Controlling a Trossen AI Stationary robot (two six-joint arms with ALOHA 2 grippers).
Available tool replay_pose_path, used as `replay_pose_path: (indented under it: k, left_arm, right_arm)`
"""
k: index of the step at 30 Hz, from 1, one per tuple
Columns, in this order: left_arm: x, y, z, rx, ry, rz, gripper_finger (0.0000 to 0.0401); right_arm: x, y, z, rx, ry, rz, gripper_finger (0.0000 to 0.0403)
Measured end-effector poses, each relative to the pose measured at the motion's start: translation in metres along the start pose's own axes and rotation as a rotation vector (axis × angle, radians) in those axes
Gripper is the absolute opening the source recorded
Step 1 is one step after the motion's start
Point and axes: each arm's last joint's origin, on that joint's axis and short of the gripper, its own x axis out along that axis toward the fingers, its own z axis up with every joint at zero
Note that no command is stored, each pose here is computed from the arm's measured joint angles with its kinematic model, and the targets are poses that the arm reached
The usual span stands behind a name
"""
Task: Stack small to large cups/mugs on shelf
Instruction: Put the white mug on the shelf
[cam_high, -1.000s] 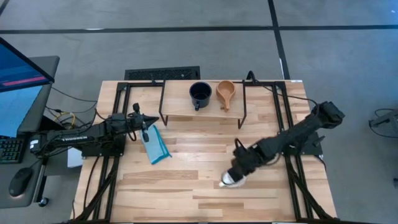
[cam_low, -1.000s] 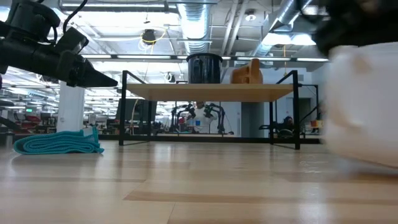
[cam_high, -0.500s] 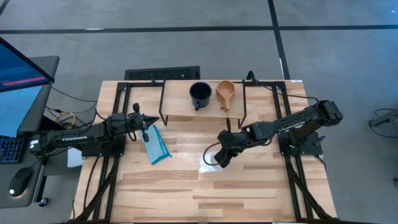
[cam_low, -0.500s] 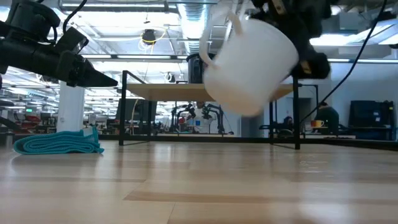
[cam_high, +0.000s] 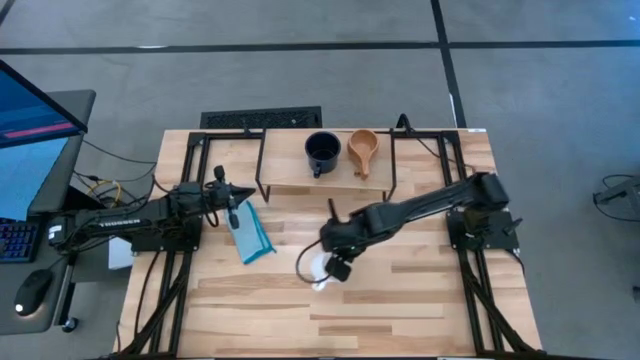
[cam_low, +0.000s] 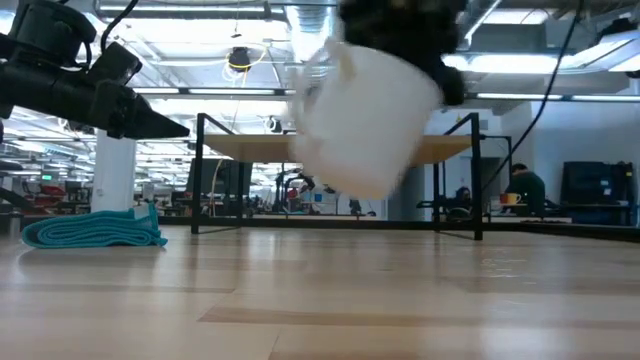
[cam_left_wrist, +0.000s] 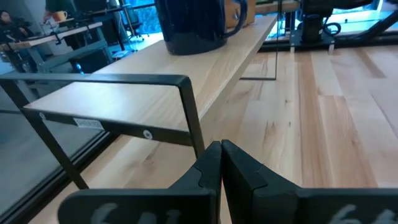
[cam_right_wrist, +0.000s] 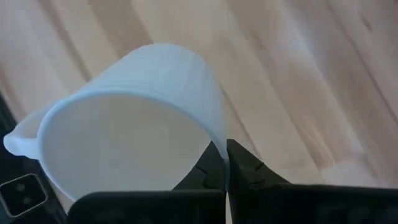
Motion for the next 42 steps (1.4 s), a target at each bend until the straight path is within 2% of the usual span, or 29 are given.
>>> replay_pose_path:
  k: [9,20,27,29,42]
  left_arm:
    - [-0.001,0.000,0.002,-0.002,-0.020,-0.016,0.0000]
    - [-0.001,0.000,0.002,0.000,-0.022,-0.024,0.0000]
    - [-0.002,0.000,0.002,0.000,-0.026,-0.024,0.0000]
    - [-0.002,0.000,0.002,0.000,-0.027,-0.028,0.0000]
    - [-0.002,0.000,0.002,-0.001,-0.031,-0.032,0.0000]
  right_arm:
    - [0.007,0.043,0.048,-0.175,0.019,-0.011,0.0009]
    - [0.036,0.062,0.087,-0.284,0.040,-0.025,0.0009]
    - [0.062,0.059,0.093,-0.283,0.097,-0.060,0.0009]
    - [0.063,0.056,0.089,-0.280,0.133,-0.082,0.0009]
    - [0.062,0.060,0.087,-0.286,0.134,-0.076,0.0025]
